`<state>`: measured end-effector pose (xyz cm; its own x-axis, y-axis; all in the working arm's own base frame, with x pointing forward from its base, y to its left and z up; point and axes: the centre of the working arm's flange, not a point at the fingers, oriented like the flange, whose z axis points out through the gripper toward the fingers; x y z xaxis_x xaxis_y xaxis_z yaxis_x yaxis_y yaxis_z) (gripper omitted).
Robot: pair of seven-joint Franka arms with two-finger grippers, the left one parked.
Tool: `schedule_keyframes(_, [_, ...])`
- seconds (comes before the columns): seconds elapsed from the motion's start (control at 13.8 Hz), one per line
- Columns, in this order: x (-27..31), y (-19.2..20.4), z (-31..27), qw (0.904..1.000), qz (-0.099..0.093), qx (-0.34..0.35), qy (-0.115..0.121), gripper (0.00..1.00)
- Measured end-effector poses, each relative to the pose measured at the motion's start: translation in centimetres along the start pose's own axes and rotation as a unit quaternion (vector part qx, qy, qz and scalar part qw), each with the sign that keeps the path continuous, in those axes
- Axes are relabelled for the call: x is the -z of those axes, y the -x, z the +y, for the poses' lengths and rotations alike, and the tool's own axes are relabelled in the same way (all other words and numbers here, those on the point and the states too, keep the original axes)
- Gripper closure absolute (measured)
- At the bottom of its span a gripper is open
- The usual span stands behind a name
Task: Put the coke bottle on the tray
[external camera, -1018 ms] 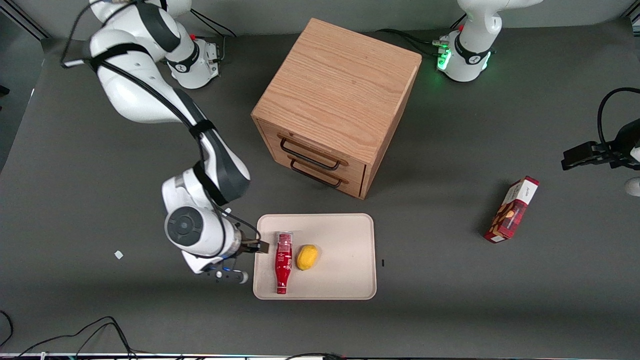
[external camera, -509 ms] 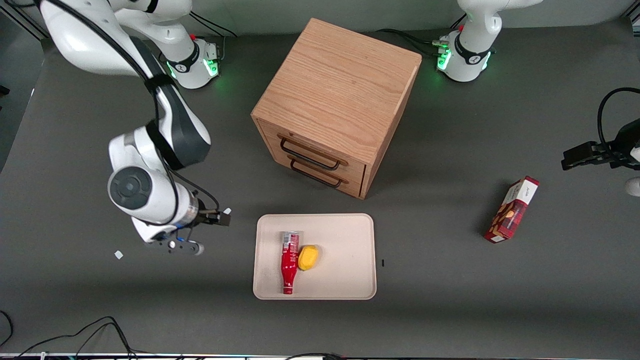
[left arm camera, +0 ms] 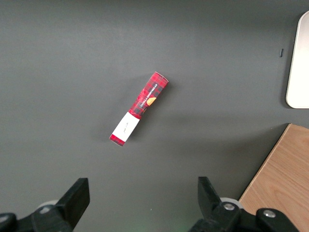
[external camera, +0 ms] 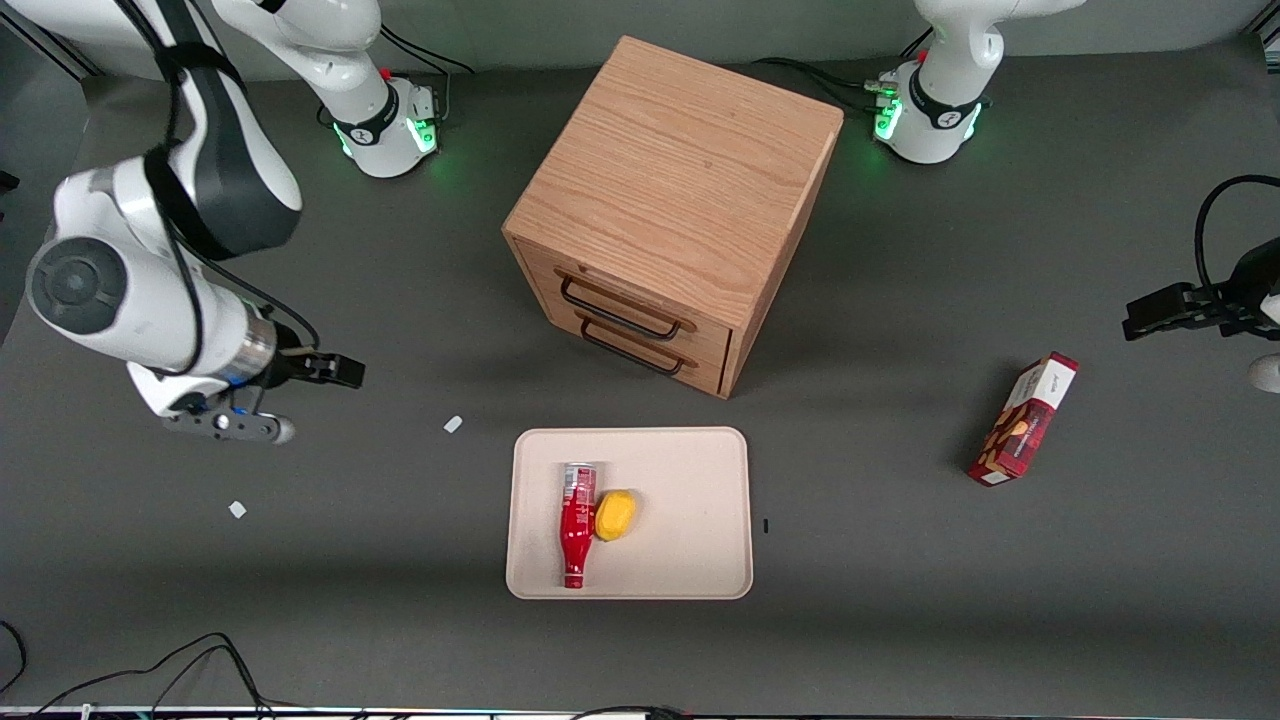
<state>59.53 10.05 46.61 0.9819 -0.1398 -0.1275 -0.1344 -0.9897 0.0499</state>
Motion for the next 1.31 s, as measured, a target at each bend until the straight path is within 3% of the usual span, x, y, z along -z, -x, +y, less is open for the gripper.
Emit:
schedule_keyframes(0.22, [1.4, 1.7, 3.3, 0.9991, -0.023, 0.032, 0.012, 0.0])
schedule_keyframes(0.36, [2.7, 2.5, 4.6, 0.9988, -0.027, 0.041, -0.002, 0.0])
schedule_keyframes(0.87, [8.3, 8.4, 5.6, 0.999, 0.007, 0.041, -0.017, 0.0])
schedule_keyframes(1.31, [8.3, 9.7, 4.4, 0.9984, 0.004, 0.047, -0.032, 0.0])
